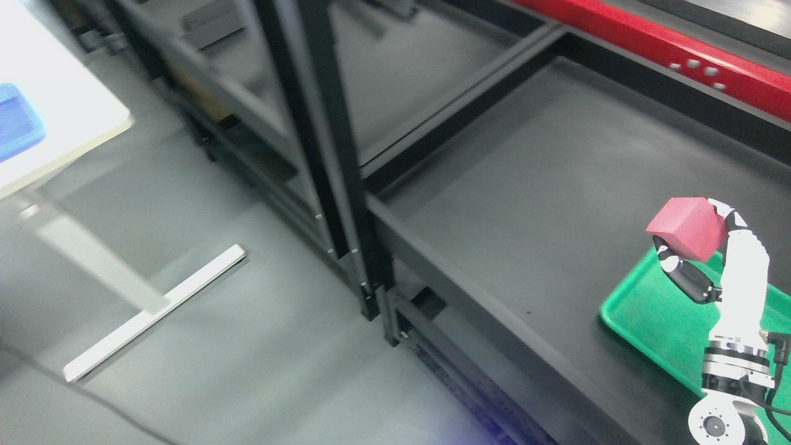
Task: Pick pink block from left shelf to tray
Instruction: 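Turn and drive toward the white table holding the pink block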
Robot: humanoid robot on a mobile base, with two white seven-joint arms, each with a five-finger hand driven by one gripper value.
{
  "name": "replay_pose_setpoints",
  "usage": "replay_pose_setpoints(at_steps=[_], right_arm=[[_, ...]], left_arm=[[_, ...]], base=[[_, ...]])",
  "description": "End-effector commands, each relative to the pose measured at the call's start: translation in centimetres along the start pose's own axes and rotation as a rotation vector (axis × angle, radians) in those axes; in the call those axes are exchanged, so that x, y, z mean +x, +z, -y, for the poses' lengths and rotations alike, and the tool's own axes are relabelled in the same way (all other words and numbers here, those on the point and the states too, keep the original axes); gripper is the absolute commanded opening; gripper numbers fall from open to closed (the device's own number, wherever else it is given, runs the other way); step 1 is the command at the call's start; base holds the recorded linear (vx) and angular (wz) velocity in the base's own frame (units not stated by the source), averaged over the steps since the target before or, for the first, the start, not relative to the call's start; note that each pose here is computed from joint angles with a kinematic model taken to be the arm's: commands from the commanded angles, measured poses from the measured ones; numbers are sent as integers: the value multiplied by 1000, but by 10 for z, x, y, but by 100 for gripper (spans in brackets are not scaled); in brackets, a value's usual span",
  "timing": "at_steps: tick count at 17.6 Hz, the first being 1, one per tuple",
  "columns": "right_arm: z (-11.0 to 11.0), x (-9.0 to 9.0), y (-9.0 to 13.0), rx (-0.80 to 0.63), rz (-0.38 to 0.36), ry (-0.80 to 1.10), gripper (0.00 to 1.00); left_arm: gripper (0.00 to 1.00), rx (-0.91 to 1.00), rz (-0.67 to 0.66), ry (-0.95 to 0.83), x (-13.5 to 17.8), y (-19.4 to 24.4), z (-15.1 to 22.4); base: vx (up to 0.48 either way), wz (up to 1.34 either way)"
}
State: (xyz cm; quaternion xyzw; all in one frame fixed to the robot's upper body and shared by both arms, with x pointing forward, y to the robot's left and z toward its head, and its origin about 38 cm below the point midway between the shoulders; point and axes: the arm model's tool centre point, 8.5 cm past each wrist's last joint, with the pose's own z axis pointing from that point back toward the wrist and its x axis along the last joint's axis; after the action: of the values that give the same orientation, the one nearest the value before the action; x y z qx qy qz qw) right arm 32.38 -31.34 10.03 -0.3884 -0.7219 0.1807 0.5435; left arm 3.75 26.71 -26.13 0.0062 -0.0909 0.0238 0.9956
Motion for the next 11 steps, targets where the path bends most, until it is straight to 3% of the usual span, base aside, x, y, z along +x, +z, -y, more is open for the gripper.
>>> replay_pose_setpoints(at_steps=[1,11], right_arm=[[8,-2,-1,-14,2,7,3],[8,-2,-1,-17,1,0,3]], left_arm=[[100,18,-8,-4,-5,2,-12],[100,18,-8,-4,-5,2,-12]], base=[[-143,733],[-153,756]])
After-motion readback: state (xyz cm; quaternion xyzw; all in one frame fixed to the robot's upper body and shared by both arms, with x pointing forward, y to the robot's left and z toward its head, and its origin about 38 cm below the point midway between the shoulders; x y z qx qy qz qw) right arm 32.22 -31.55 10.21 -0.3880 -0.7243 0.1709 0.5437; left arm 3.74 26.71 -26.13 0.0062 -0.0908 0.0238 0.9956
